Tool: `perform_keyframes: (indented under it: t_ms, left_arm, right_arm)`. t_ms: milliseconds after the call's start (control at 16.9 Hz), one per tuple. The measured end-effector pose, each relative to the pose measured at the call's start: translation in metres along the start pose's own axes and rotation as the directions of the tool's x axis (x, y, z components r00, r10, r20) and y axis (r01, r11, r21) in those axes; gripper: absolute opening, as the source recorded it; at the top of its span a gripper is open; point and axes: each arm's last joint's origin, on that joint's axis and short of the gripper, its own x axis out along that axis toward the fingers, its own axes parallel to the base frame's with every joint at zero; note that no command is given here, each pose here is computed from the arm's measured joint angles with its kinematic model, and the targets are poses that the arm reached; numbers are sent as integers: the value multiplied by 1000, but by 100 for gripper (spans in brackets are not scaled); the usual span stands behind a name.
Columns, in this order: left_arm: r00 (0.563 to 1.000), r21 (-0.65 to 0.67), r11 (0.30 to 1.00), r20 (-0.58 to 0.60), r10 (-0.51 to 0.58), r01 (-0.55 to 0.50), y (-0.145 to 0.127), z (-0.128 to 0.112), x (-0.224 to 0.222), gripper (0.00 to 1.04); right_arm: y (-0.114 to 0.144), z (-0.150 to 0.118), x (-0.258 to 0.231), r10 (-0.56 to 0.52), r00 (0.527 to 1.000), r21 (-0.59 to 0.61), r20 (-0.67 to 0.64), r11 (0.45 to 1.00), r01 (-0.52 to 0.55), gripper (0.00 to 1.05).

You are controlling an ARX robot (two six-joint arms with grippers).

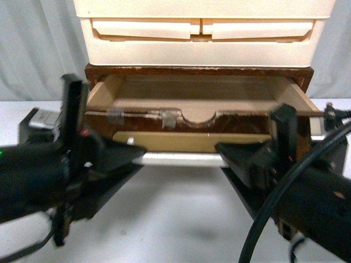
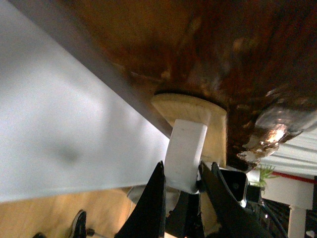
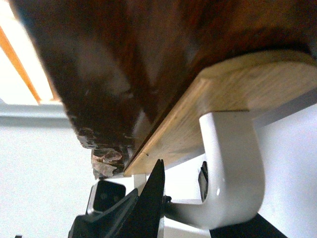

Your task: Open drawer

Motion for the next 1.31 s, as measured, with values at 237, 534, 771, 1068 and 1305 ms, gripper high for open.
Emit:
perform_keyframes:
  t_ms: [237,534,771,1068,1305]
  left_arm:
    - [986,205,966,79,146,-160,9,-24,-44,31]
    - [790,545,594,539,292,-592,-12,-3,-84,78]
    - [711,699,338,695,-112,-630,12,-12,-112,40]
    - [694,702,317,702,-160,-637,10,-13,-139,2]
    - [696,710,316,696,-177,-630,8,-21,-149,2]
  right_arm:
    - [-13,-14,-50,-161,987,-169,14,972,161,37]
    - [0,-23,-71,-227,963,-593,143,759,267,82]
    - [-19,-5,-110,-221,775,-712,592,309,631,34]
    - [27,17,-145,58,755,-726,653,330,603,2]
    - [35,18,-168,75,751,-727,656,330,602,2]
